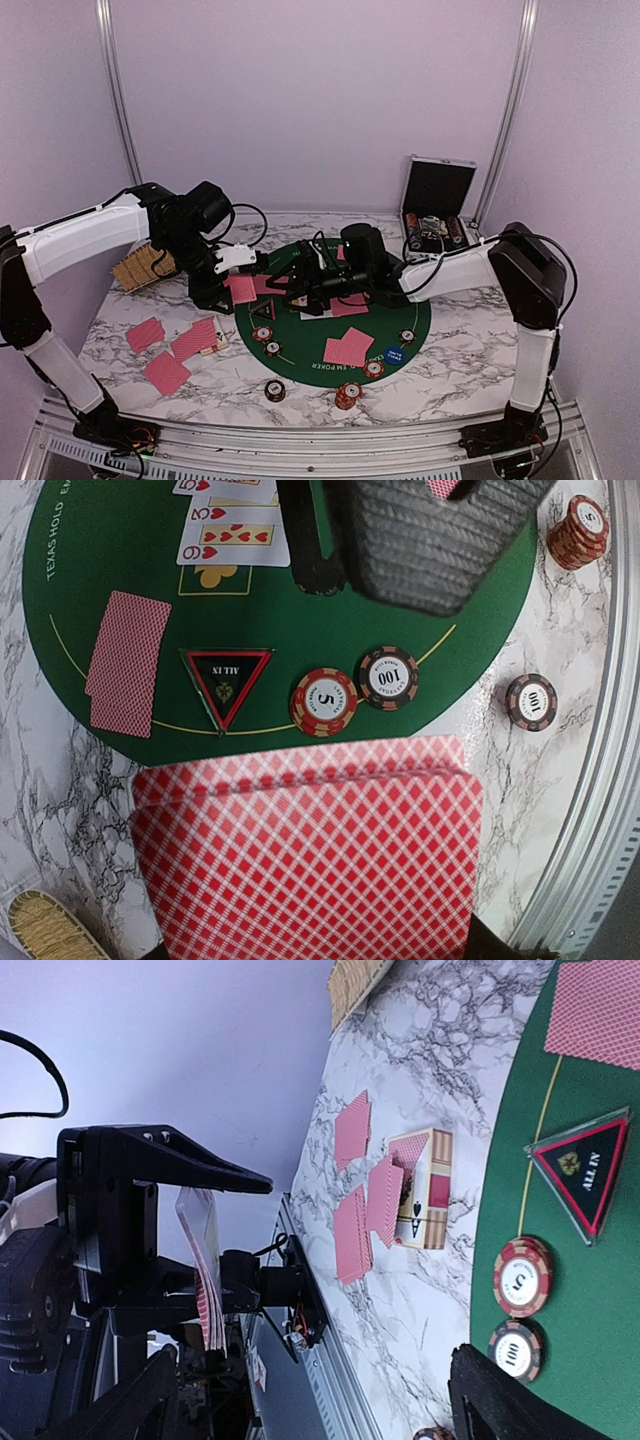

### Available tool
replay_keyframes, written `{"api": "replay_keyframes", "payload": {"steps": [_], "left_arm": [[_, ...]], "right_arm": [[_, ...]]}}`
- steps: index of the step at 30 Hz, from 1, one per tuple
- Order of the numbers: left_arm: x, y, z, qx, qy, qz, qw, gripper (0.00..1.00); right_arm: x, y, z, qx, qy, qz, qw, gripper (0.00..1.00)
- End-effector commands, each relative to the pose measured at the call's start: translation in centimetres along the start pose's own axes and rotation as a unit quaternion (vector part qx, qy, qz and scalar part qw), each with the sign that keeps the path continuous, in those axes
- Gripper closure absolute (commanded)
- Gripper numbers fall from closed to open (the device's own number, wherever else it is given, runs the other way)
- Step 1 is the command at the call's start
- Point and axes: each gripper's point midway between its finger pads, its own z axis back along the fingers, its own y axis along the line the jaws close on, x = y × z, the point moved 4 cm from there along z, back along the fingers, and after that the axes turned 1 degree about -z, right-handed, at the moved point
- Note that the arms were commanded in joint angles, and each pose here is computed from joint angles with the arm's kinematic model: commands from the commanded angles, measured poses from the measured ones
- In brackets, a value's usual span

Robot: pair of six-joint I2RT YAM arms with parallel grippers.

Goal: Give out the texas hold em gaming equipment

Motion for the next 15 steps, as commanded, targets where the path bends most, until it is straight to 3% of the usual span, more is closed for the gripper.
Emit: {"api": "replay_keyframes", "payload": {"steps": [1,15], "left_arm": [[0.3,-0.2,1.4,-0.002,-0.015,0.003,1.000,0.37],[0.3,-0.1,1.2,-0.004,-0.013,0.004,1.000,0.37]], "right_arm": [[-0.1,1.9,-1.3,0.059,0.005,-0.003,0.998,0.08],[-0.9,2.7,-4.5,0.089,0.029,-0.012,0.996,0.09]]}}
